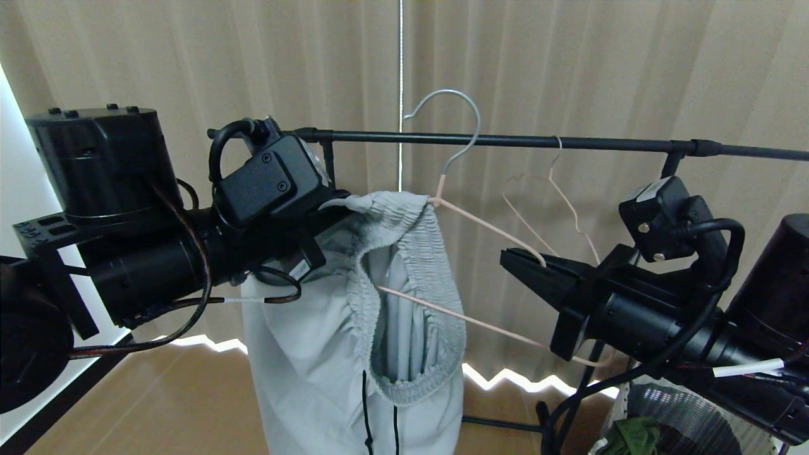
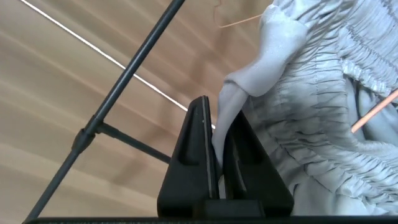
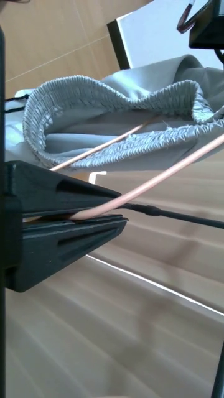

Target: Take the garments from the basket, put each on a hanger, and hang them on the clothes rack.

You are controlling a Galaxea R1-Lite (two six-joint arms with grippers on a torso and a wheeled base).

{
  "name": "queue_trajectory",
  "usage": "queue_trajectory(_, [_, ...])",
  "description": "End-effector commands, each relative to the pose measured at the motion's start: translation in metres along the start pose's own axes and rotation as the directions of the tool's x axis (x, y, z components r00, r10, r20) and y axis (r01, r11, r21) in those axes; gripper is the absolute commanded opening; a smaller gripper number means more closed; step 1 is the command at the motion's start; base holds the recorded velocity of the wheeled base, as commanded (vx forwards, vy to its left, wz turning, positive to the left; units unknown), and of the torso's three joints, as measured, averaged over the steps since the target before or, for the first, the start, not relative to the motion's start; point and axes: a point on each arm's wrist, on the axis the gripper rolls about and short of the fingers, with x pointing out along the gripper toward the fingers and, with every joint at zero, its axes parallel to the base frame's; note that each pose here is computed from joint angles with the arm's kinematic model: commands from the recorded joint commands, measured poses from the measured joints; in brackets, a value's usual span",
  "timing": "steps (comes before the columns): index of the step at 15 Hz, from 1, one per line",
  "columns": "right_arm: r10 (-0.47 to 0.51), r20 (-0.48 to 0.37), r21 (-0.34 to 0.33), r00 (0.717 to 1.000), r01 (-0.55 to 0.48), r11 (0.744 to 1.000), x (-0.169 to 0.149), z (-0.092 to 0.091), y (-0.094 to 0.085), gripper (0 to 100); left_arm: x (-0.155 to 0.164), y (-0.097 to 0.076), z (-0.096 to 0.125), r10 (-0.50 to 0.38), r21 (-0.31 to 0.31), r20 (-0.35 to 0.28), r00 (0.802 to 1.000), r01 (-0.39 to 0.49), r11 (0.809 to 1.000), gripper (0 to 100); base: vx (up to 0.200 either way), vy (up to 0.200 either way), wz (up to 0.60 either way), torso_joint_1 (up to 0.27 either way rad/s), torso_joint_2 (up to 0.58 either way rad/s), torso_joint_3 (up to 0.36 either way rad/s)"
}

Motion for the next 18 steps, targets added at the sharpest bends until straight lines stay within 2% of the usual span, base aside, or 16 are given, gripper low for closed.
queue_trajectory(1, [-0.001,-0.005,-0.001,1.0,0.001,1.0,0.0,-0.001,0.0,0,0.0,0.0,0.0,-0.001,0.0,-0.002,1.0,0.001,1.0,0,0.0,0.0,0.0,0.0,0.0,0.0])
queue_trajectory(3, [-0.002,-0.013,-0.018,1.0,0.002,1.0,-0.001,-0.003,0.0,0,-0.002,-0.001,-0.001,0.0,-0.001,-0.005,1.0,0.0,1.0,0,0.0,0.0,0.0,0.0,0.0,0.0])
queue_trajectory(4, [-0.003,-0.014,-0.021,1.0,0.003,1.0,-0.001,-0.004,0.0,100,-0.002,-0.001,-0.002,0.002,-0.003,-0.012,1.0,-0.002,1.0,0,0.0,0.0,0.0,0.0,0.0,0.0])
queue_trajectory(6, [-0.01,-0.008,-0.022,1.0,0.009,1.0,-0.001,-0.002,-0.001,100,-0.002,0.0,-0.008,0.046,-0.01,-0.075,0.996,-0.047,0.999,0,0.0,0.0,0.0,0.0,0.0,0.0])
queue_trajectory(8, [-0.014,-0.001,-0.02,1.0,0.014,1.0,-0.004,-0.001,-0.002,100,-0.005,0.0,-0.016,0.117,-0.027,-0.181,0.977,-0.124,0.992,0,0.0,0.0,0.0,0.0,0.0,0.0])
queue_trajectory(10, [-0.024,-0.004,-0.029,1.0,0.023,0.999,-0.009,-0.002,-0.004,100,-0.007,-0.002,-0.021,0.176,-0.08,-0.267,0.947,-0.204,0.976,0,0.0,0.0,0.0,0.0,0.0,0.0])
queue_trajectory(11, [-0.027,-0.007,-0.032,1.0,0.026,0.999,-0.009,-0.003,-0.005,100,-0.007,-0.002,-0.022,0.185,-0.088,-0.279,0.942,-0.217,0.972,0,0.0,0.0,0.0,0.0,0.0,0.0])
queue_trajectory(13, [-0.034,-0.016,-0.054,0.999,0.033,0.998,-0.009,-0.005,-0.007,100,-0.007,0.0,-0.023,0.247,-0.144,-0.345,0.906,-0.311,0.939,0,0.0,0.0,0.0,0.0,0.0,0.0])
queue_trajectory(15, [-0.034,-0.03,-0.055,0.999,0.032,0.998,-0.008,-0.009,-0.007,100,-0.007,0.0,-0.023,0.266,-0.206,-0.364,0.893,-0.355,0.912,0,0.0,0.0,0.0,0.0,0.0,0.0])
queue_trajectory(16, [-0.032,-0.03,-0.055,0.999,0.031,0.998,-0.008,-0.009,-0.007,100,-0.007,0.0,-0.023,0.267,-0.209,-0.365,0.892,-0.357,0.91,0,0.0,0.0,0.0,0.0,0.0,0.0])
queue_trajectory(17, [-0.026,-0.036,-0.055,0.999,0.024,0.998,-0.007,-0.01,-0.006,100,-0.006,0.002,-0.022,0.296,-0.257,-0.385,0.874,-0.41,0.875,0,0.0,0.0,0.0,0.0,0.0,0.0])
queue_trajectory(18, [-0.024,-0.045,-0.055,0.999,0.022,0.998,-0.005,-0.013,-0.005,100,-0.006,0.003,-0.021,0.309,-0.297,-0.392,0.867,-0.437,0.849,0,0.0,0.0,0.0,0.0,0.0,0.0])
